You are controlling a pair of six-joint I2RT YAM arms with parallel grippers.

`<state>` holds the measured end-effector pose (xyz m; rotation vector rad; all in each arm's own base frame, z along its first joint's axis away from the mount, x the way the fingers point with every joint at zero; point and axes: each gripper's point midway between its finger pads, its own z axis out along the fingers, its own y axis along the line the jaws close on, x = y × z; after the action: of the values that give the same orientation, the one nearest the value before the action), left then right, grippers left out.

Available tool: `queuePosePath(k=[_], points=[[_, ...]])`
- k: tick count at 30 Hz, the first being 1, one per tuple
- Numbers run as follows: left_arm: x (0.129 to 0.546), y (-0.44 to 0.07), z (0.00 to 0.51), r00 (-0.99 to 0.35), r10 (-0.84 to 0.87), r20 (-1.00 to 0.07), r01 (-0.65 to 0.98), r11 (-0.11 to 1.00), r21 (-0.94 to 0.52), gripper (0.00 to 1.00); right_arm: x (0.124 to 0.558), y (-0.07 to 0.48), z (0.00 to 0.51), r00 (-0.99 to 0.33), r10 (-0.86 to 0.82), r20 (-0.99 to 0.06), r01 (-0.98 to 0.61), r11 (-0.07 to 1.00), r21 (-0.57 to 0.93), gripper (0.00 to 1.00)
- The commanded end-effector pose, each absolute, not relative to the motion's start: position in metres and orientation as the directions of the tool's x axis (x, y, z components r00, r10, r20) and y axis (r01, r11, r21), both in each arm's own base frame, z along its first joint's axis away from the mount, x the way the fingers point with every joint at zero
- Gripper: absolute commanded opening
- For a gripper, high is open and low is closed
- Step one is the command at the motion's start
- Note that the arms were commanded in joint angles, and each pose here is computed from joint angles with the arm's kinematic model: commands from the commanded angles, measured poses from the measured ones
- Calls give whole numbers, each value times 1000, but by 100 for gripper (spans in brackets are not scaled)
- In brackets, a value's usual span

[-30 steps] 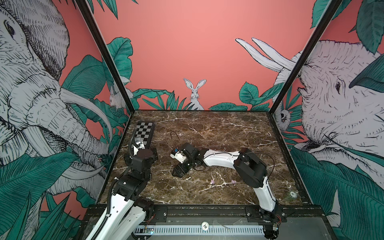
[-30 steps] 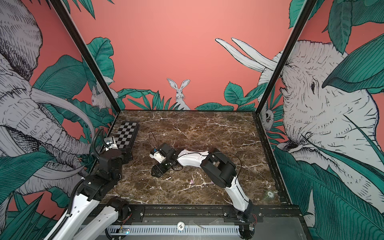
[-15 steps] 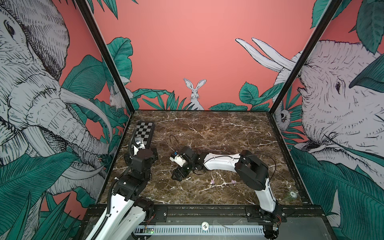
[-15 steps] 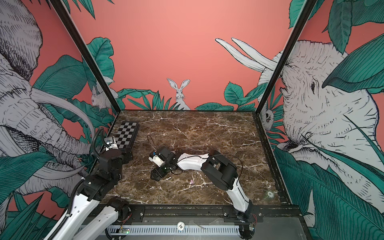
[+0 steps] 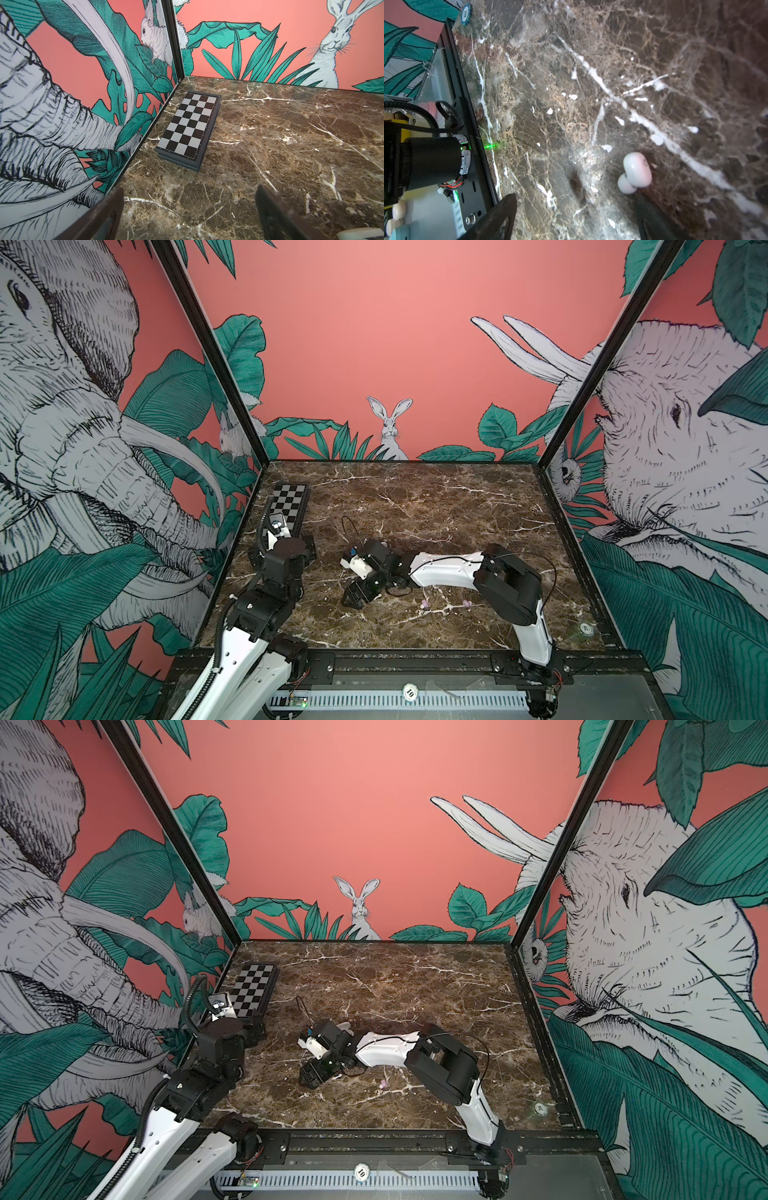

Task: Insert the wireless bluetooth earbuds into the charging case
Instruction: 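Lower the open right gripper around the white earbud on the table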

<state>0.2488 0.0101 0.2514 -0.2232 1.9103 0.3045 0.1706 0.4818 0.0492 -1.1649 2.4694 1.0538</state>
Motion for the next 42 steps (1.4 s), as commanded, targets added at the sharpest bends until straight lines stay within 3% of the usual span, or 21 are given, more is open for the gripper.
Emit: queuePosePath(k=[1, 5, 10, 13, 20, 30, 42], points=[[250, 9, 250, -348, 1, -938, -294, 949, 110, 99, 159, 480, 63, -680, -571, -459, -721, 408, 560, 88], [250, 9, 250, -347, 2, -938, -294, 949, 110, 99, 154, 481, 69, -673, -578, -462, -723, 382, 575, 88], [250, 7, 250, -348, 2, -938, -289, 951, 109, 99, 165, 473, 94, -606, -604, -517, -791, 387, 474, 85], [251, 6, 250, -349, 3, -937, -284, 953, 108, 99, 175, 469, 96, -588, -628, -510, -807, 421, 413, 76], [250, 6, 251, -346, 3, -938, -284, 953, 108, 99, 197, 473, 83, -596, -632, -495, -803, 472, 364, 68], [249, 7, 251, -343, 3, -939, -283, 953, 106, 99, 219, 470, 57, -581, -686, -438, -811, 528, 250, 48], [249, 6, 252, -343, 4, -939, -278, 955, 106, 99, 220, 471, 43, -583, -705, -405, -811, 535, 237, 45]])
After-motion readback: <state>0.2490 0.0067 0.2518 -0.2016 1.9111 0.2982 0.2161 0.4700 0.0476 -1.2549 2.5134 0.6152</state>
